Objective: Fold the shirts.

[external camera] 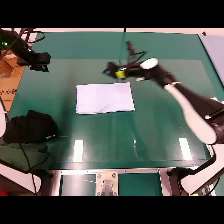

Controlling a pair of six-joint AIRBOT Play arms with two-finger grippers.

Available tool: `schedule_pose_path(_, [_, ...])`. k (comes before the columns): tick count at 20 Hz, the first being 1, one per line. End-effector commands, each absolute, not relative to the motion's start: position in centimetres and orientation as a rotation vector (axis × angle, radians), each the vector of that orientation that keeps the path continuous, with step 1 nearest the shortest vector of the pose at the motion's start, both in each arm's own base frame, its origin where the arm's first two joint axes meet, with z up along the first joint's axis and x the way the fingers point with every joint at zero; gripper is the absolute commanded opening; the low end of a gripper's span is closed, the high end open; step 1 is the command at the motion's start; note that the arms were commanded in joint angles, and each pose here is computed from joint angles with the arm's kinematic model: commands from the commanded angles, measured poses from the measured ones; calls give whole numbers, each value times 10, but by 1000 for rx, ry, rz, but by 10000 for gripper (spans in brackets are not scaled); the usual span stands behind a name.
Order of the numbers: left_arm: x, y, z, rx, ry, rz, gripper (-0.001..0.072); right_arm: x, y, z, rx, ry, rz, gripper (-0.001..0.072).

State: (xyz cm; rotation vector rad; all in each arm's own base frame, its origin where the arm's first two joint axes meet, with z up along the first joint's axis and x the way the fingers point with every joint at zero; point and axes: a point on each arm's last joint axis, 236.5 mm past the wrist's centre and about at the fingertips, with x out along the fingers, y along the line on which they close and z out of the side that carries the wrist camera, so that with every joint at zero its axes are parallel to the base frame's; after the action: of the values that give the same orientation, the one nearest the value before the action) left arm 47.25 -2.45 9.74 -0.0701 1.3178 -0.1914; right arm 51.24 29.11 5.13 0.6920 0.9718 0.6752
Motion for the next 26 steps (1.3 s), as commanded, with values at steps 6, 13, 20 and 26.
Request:
schedule_pose_path(6, [475,-23,98,-77,1307,-182,22,447,136,-70,708,1377,466,504])
schedule_pose_path(13, [472,-23,89,-78,1334,-184,21,437,241,-78,773,1402,669,445])
schedule_pose_path(20, [468,-23,88,-77,1351,-187,22,497,234,34,761,1165,711,14])
schedule_pose_path(26, [468,-23,88,-70,1350,-192,22,500,44,147,696,907,360,13])
